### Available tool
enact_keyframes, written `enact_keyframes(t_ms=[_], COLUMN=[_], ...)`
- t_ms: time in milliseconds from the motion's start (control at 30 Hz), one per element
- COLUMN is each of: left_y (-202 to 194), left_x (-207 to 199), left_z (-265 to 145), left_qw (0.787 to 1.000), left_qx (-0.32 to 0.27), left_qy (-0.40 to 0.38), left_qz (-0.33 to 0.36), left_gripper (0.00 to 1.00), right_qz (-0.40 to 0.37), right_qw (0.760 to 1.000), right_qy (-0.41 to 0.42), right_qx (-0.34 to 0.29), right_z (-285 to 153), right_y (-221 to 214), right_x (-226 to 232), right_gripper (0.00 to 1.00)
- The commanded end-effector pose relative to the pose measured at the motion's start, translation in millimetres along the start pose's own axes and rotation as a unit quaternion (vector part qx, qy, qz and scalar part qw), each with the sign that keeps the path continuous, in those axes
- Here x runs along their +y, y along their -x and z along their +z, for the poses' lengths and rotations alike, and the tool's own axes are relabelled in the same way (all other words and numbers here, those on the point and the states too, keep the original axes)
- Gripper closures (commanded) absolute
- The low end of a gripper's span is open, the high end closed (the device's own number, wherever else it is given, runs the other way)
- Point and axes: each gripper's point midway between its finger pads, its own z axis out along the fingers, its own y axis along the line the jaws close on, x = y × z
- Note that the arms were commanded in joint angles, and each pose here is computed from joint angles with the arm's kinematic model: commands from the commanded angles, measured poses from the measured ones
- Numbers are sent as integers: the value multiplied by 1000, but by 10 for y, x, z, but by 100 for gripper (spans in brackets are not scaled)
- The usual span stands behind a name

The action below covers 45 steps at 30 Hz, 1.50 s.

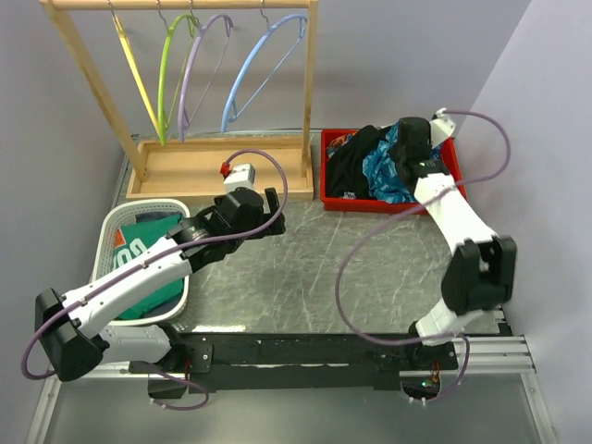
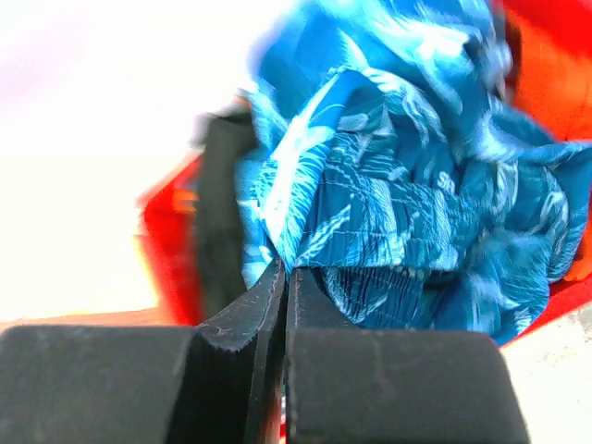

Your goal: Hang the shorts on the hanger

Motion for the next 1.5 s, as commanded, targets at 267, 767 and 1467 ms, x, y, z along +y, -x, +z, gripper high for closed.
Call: enact_keyframes(t_ms=[267, 767, 1467], left_y=[703, 831, -303], left_x=[-468, -1021, -547], left_z=[-498, -1316, 219], left_qw=[991, 933, 990], left_qx=[-76, -95, 42], left_qy=[-114, -341, -135], left_qz=[10, 57, 8], left_gripper=[3, 5, 27], right_qz=[36, 4, -181], right_qw=[965, 923, 947], right_qy=[159, 357, 210], right_qx=[-205, -141, 165], right_z=[-2382, -3743, -2019], right_y=[1677, 1541, -1735], right_x=[634, 1419, 202], right_gripper=[100, 100, 29])
